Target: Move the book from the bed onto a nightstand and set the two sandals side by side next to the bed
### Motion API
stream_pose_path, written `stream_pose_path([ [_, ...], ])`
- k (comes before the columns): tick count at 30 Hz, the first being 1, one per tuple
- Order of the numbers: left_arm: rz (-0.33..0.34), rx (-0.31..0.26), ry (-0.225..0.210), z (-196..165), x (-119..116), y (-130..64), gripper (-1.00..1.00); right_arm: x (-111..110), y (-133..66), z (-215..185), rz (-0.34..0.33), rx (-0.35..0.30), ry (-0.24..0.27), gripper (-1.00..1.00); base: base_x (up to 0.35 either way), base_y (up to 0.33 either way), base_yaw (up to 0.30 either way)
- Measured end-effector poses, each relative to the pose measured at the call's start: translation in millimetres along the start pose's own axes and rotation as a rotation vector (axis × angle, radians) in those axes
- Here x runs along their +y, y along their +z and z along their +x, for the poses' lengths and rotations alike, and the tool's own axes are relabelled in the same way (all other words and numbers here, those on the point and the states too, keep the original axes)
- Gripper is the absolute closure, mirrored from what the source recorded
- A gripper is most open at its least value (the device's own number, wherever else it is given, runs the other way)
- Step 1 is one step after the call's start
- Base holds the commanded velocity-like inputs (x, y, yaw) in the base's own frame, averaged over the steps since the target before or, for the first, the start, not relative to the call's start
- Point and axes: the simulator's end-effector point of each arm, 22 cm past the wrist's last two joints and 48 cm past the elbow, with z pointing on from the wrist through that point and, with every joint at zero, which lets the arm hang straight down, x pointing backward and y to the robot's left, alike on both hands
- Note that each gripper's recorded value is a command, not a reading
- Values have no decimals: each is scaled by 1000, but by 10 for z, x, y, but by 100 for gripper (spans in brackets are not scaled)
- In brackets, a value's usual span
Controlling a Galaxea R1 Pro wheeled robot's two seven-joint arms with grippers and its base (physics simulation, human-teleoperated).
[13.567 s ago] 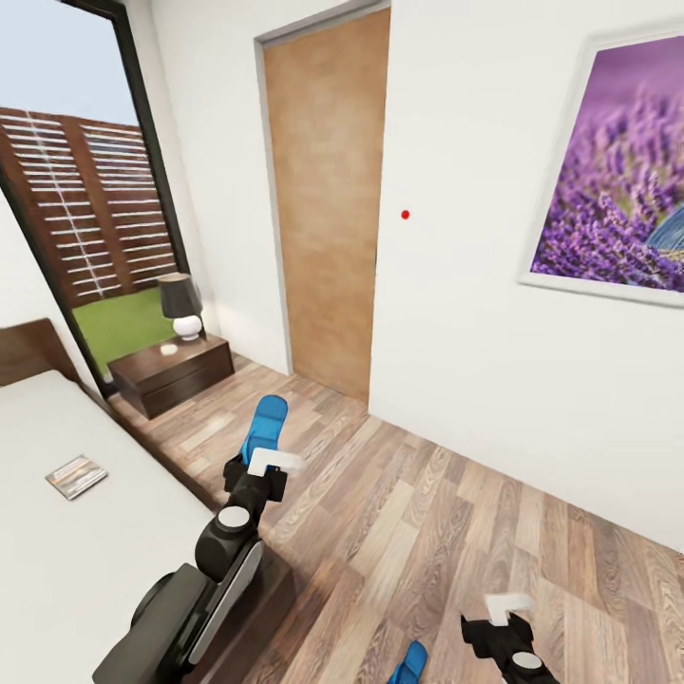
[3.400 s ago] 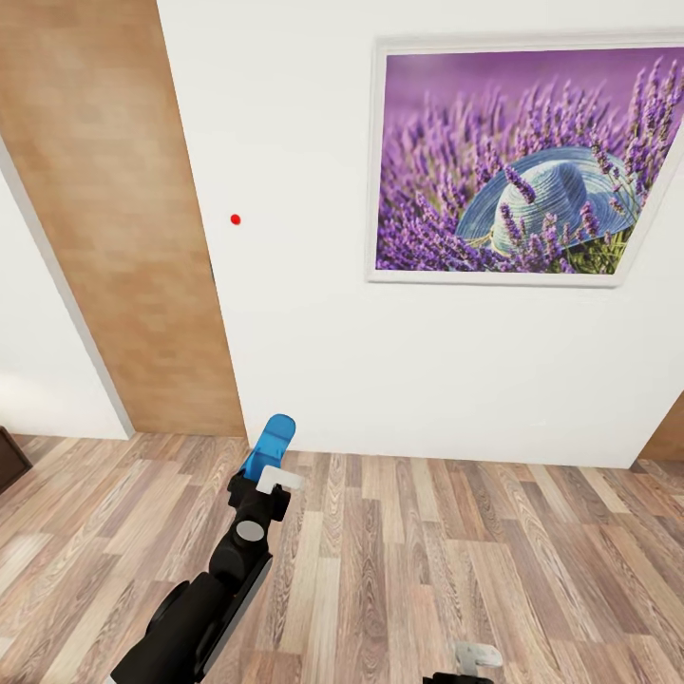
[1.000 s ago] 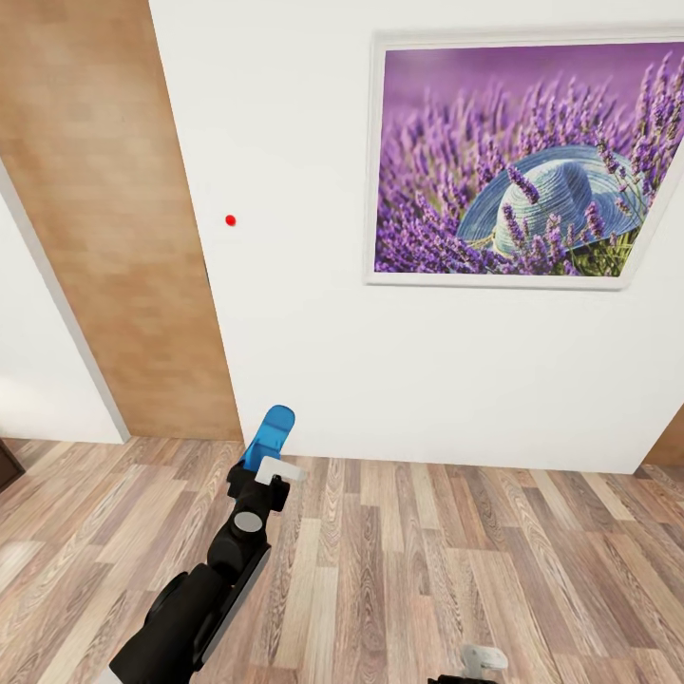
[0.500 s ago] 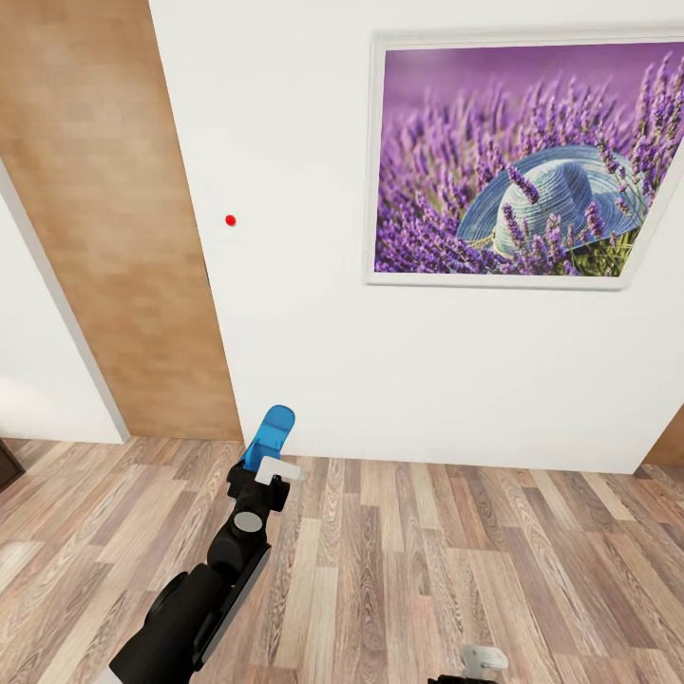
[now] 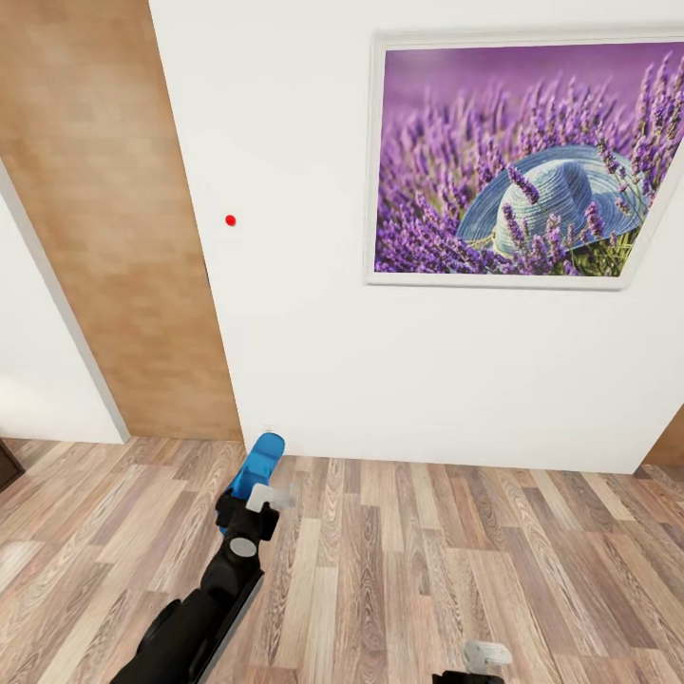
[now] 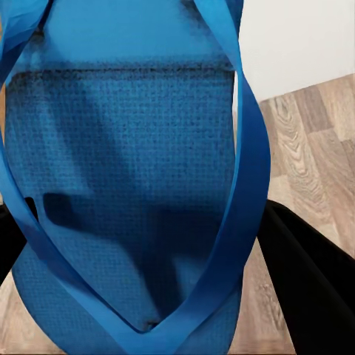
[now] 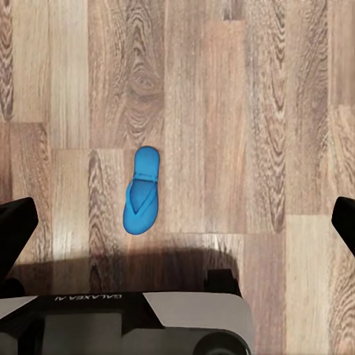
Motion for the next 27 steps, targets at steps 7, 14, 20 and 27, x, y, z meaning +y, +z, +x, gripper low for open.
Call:
stream_pose_path([
  [7, 5, 41, 16, 185, -40, 46, 100, -7, -1, 2, 2, 3, 2, -100, 0, 0, 0],
  [14, 5, 41, 17, 188, -34, 47, 100, -4, -1, 0, 1, 3, 3, -100, 0, 0, 0],
  [20, 5, 40, 17, 185, -35, 46, 100, 2, -1, 0, 1, 2, 3, -100, 0, 0, 0],
  [27, 5, 36, 15, 171, -34, 38, 100, 1, -1, -1, 1, 1, 1, -100, 0, 0, 0],
])
